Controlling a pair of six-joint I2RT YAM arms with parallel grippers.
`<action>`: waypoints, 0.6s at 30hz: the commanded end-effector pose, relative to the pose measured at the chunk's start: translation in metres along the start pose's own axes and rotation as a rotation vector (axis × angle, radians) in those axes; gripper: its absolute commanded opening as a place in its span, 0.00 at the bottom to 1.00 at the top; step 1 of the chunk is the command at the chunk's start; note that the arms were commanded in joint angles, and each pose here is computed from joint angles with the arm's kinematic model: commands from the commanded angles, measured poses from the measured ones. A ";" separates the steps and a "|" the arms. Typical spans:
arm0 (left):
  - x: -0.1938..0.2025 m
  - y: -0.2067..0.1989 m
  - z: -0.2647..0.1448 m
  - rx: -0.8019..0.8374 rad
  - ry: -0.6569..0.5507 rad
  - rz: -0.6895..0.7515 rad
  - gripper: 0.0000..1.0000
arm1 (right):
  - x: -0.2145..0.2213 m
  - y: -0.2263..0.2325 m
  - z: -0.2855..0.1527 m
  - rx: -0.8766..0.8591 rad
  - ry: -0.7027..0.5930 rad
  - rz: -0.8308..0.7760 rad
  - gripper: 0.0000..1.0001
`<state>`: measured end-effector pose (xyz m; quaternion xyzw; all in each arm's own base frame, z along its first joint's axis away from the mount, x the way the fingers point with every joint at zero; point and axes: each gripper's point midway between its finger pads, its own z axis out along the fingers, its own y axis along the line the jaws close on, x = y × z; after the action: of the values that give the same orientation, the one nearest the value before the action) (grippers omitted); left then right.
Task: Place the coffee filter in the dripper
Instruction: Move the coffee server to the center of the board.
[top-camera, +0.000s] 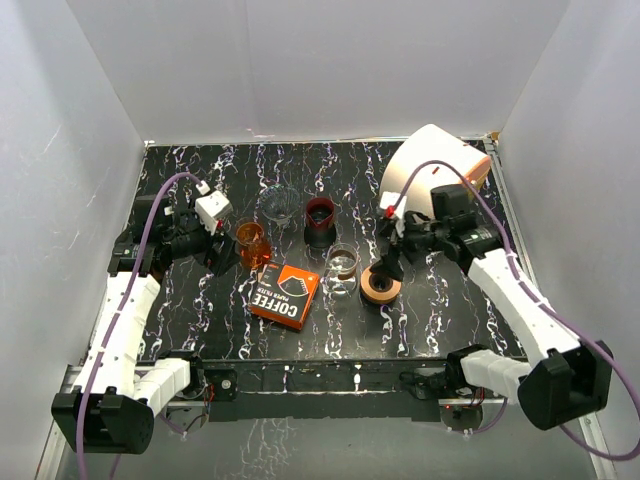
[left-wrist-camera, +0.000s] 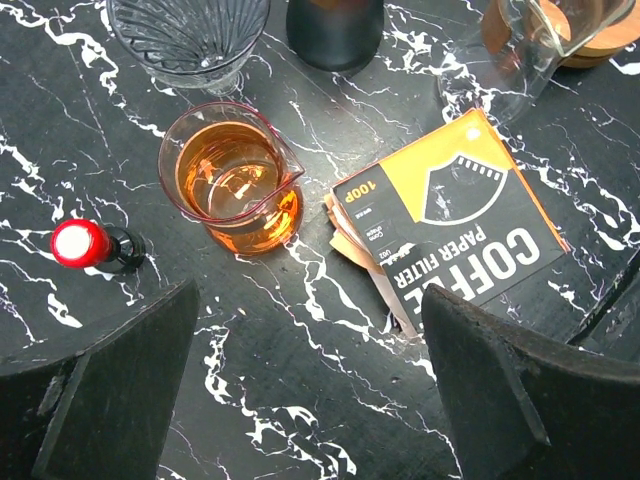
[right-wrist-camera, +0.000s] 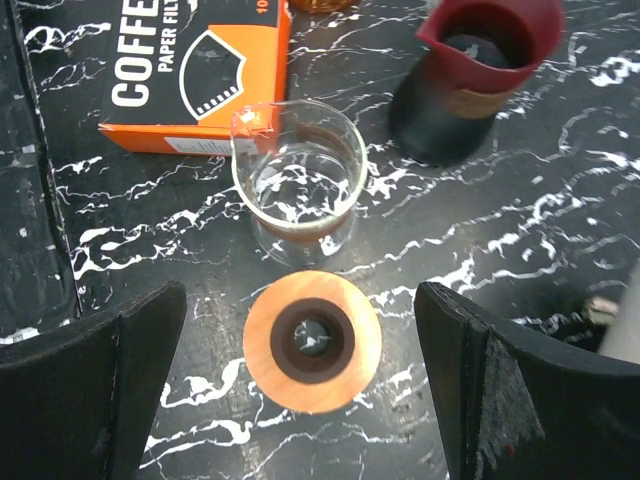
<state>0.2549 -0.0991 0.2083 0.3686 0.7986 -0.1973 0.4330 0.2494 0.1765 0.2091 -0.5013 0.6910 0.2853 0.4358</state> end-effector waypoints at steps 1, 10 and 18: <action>-0.008 0.005 -0.002 -0.044 -0.032 -0.002 0.92 | -0.010 -0.001 0.027 -0.033 -0.013 -0.112 0.98; -0.017 0.008 -0.006 -0.071 -0.061 -0.014 0.94 | 0.004 0.014 0.075 -0.139 0.066 -0.150 0.98; -0.018 0.006 -0.008 -0.072 -0.077 0.005 0.96 | 0.010 0.024 0.107 -0.183 0.115 -0.169 0.98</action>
<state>0.2648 -0.0952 0.2192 0.3395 0.8003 -0.1814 0.4597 0.2420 0.2483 0.1319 -0.5959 0.6691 0.2954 0.3316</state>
